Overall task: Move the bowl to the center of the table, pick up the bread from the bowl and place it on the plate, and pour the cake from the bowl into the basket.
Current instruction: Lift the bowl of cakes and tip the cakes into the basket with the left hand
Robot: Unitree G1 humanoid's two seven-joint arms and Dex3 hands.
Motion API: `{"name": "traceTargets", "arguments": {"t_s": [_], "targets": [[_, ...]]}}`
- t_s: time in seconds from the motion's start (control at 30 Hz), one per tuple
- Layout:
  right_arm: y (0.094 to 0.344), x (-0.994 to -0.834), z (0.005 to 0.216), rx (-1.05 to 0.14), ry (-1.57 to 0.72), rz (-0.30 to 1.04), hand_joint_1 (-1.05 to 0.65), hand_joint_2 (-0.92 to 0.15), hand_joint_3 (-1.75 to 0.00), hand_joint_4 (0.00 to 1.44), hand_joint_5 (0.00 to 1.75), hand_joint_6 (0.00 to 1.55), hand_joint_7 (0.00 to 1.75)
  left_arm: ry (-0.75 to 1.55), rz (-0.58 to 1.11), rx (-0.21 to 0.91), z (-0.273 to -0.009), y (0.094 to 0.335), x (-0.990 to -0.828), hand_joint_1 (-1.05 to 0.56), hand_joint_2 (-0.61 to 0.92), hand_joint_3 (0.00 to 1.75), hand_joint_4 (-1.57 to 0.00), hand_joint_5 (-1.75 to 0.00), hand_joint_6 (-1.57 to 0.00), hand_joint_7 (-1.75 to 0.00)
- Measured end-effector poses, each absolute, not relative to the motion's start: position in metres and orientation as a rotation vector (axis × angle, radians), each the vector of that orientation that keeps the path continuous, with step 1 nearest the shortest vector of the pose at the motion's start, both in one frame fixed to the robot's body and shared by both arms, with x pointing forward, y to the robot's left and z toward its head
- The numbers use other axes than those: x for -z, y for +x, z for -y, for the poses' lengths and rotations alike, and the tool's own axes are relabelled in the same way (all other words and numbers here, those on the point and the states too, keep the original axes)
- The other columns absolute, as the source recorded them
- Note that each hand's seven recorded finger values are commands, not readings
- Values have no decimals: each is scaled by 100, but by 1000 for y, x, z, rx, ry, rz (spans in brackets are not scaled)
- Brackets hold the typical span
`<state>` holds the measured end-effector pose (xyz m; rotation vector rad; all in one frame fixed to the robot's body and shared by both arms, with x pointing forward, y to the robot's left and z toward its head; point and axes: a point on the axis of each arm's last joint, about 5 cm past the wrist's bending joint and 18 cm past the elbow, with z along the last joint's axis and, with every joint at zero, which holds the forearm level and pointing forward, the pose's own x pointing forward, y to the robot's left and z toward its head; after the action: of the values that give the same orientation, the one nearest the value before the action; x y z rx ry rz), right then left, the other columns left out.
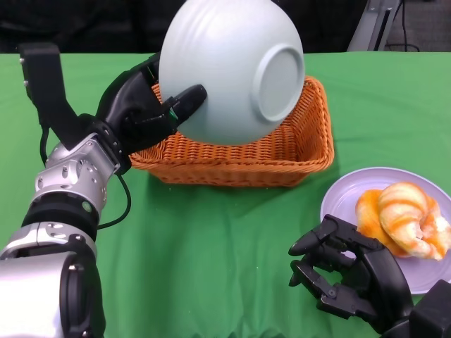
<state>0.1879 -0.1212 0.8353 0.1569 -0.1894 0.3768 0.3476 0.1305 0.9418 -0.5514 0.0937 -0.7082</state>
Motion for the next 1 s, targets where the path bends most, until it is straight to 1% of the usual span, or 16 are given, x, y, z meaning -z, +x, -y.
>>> {"name": "traceTargets", "arguments": {"t_s": [0.17, 0.53, 0.6, 0.67, 0.8, 0.9, 1.0], "targets": [[188, -835, 121, -377, 157, 187, -10, -74, -59, 67, 143, 68, 114, -611, -102, 707, -130, 349, -945, -9, 63, 115, -73, -167, -82, -144], [188, -835, 120, -378, 160, 187, -8, -76, -55, 67, 143, 67, 115, -617, -108, 710, -130, 350, -947, -9, 61, 119, -73, -169, -84, -142], [188, -835, 120, -378, 162, 187, -8, -76, -54, 67, 143, 67, 115, -618, -111, 710, -130, 350, -946, -9, 61, 120, -74, -167, -85, -141], [188, -835, 119, -378, 162, 186, -10, -76, -54, 67, 143, 67, 115, -626, -118, 704, -130, 350, -946, -10, 64, 116, -77, -162, -86, -137], [187, -834, 119, -377, 162, 184, -13, -75, -53, 67, 143, 67, 116, -669, -158, 662, -130, 349, -943, -12, 70, 110, -74, -164, -81, -143], [187, -833, 119, -380, 163, 177, -14, -76, -52, 66, 144, 66, 117, -682, -174, 641, -130, 348, -942, -14, 75, 104, -66, -173, -74, -151], [187, -833, 119, -380, 163, 178, -13, -77, -51, 67, 144, 66, 118, -689, -180, 617, -130, 348, -942, -15, 78, 102, -65, -174, -71, -154]]}}
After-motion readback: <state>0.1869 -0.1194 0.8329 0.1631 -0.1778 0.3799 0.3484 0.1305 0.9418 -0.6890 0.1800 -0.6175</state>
